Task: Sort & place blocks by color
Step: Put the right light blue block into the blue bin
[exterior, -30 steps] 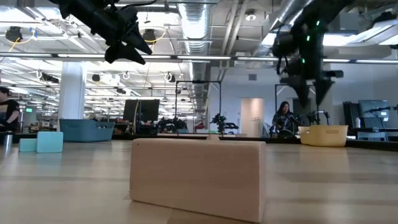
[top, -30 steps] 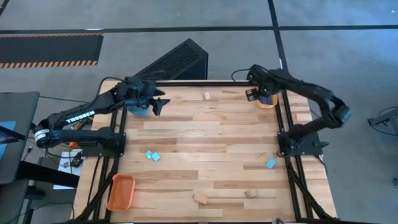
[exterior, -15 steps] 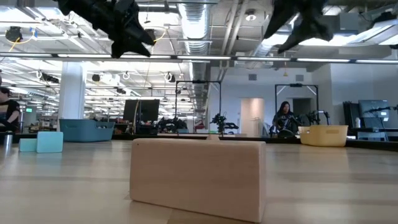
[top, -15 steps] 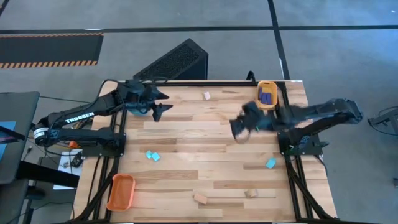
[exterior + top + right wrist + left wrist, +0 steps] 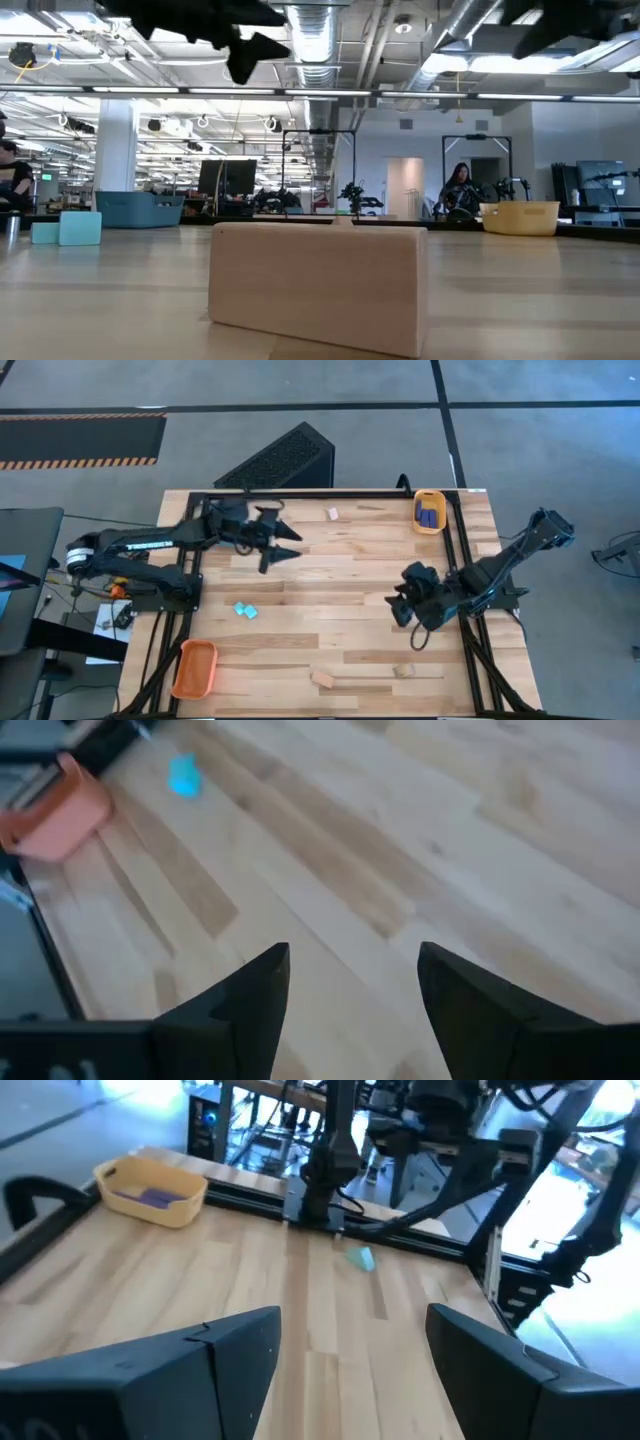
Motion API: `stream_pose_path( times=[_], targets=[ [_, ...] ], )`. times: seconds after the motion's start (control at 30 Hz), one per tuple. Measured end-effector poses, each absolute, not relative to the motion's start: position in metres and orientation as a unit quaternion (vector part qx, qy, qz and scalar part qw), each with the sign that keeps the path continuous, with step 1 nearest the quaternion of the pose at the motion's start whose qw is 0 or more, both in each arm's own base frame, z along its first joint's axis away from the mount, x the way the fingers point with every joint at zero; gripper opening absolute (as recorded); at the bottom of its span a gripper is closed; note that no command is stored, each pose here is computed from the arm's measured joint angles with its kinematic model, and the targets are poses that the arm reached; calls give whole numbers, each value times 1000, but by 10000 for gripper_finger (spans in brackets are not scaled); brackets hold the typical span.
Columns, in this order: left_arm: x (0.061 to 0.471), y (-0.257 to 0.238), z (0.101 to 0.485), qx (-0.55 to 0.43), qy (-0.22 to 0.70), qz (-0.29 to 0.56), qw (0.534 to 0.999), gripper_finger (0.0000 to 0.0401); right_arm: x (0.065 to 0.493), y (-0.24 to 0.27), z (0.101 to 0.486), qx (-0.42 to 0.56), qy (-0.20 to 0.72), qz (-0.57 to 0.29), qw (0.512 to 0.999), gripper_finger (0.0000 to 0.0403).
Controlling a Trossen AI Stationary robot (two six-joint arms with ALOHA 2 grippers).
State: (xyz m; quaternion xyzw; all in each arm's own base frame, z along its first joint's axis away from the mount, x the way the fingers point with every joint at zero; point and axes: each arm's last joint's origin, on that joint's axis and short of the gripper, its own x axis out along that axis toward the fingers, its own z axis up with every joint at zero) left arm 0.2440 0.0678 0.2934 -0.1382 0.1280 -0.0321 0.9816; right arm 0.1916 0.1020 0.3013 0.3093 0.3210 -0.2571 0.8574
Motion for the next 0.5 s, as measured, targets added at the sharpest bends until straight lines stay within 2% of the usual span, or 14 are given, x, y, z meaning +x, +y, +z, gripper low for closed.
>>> stream_pose_path(
  times=[0.13,0.27,0.5],
  targets=[
    [265,57,286,-162,108,-4,981,240,181,102,295,310,347,-254,848,225],
    [276,48,290,-161,60,-6,985,240,171,100,270,343,356,-233,837,205],
    [273,45,306,-174,-5,-8,985,240,166,109,232,475,306,-70,822,179]
  ],
)
